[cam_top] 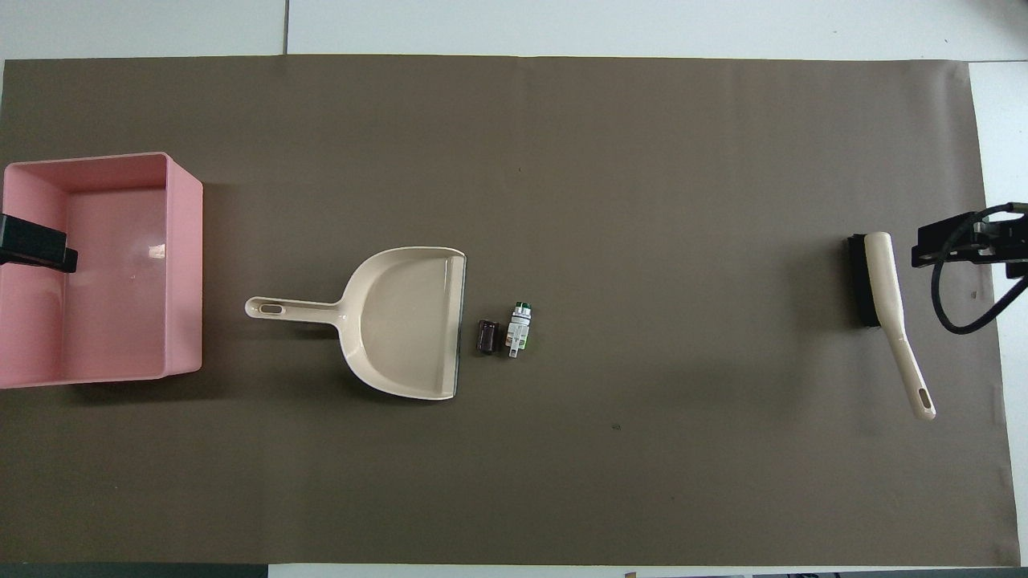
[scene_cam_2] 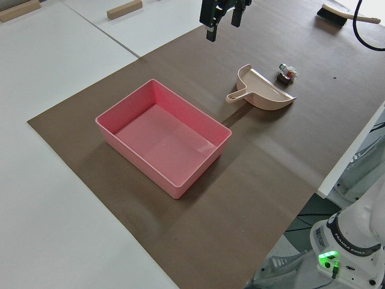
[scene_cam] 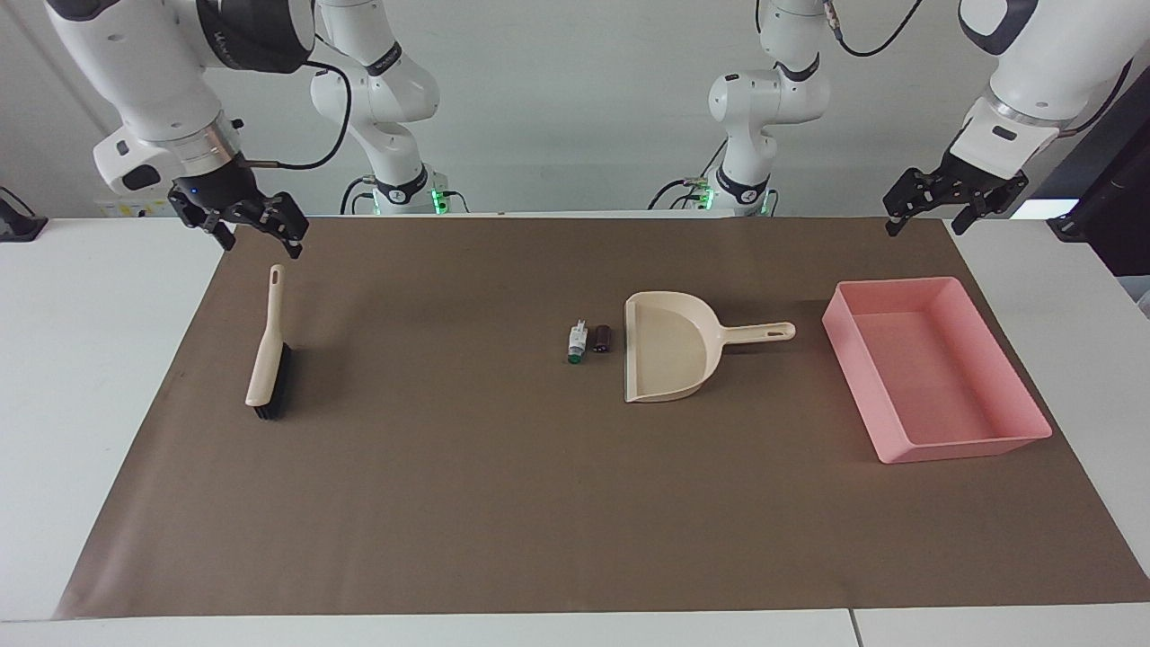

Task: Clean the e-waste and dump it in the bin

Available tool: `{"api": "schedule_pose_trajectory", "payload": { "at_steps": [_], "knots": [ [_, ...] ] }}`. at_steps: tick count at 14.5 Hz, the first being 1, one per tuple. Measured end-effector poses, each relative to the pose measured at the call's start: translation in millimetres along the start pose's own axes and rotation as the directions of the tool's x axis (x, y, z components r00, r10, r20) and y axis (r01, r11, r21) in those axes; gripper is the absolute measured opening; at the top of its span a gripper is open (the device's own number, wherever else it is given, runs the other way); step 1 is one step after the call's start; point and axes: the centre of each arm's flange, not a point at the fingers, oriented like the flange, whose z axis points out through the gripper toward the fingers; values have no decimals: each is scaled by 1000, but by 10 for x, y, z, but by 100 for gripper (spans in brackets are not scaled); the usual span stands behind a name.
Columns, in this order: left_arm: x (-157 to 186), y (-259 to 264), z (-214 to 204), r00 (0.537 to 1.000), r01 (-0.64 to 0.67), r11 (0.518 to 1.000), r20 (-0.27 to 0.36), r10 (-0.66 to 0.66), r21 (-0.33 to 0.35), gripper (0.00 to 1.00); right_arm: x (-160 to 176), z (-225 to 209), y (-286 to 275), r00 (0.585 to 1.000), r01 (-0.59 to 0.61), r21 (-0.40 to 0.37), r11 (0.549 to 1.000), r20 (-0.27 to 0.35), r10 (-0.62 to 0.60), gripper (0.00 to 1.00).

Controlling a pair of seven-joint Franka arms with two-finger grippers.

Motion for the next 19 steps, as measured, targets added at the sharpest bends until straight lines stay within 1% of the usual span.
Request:
{"api": "schedule_pose_trajectory", "payload": {
  "at_steps": [1,3,4,6,8,9,10,12,13,15,16,17,19],
  "knots": [
    [3,30,-3,999,-36,999,-2,36,1,100,-44,158,241,1000,4,3,1000,-5,-4,100],
    [23,162,-9,982,-187,982,-12,187,4,100,-214,527,577,1000,23,10,1000,12,-23,100],
    [36,262,-2,959,-284,959,-17,285,8,100,-312,735,660,999,35,15,999,27,-36,100],
    [69,480,63,879,-476,879,-22,476,16,100,-441,1162,741,996,79,22,997,41,-79,100],
    [106,693,190,769,-638,770,-24,638,26,100,-518,1594,774,994,99,25,995,43,-100,100],
    [119,806,268,702,-711,702,-22,712,29,100,-559,1791,777,994,103,26,994,43,-104,100],
    [118,933,370,625,-781,625,-12,781,24,99,-602,1975,790,993,106,26,994,41,-107,100],
    [113,1111,564,485,-874,485,4,874,15,98,-671,2223,916,990,133,27,991,33,-134,100],
    [111,1183,675,425,-905,425,26,905,22,98,-705,2310,995,989,146,28,989,30,-147,100],
    [82,1414,962,319,-948,315,126,939,55,97,-775,2430,1104,990,136,35,990,45,-137,100],
    [62,1586,1129,274,-962,265,161,948,71,97,-800,2472,1122,990,127,39,991,53,-129,100],
    [43,1726,1307,234,-972,223,189,954,75,97,-813,2494,1117,991,118,40,992,59,-120,100],
    [21,1886,1662,168,-985,155,266,949,71,97,-813,2501,1097,992,110,40,993,61,-112,100]
  ]
}}
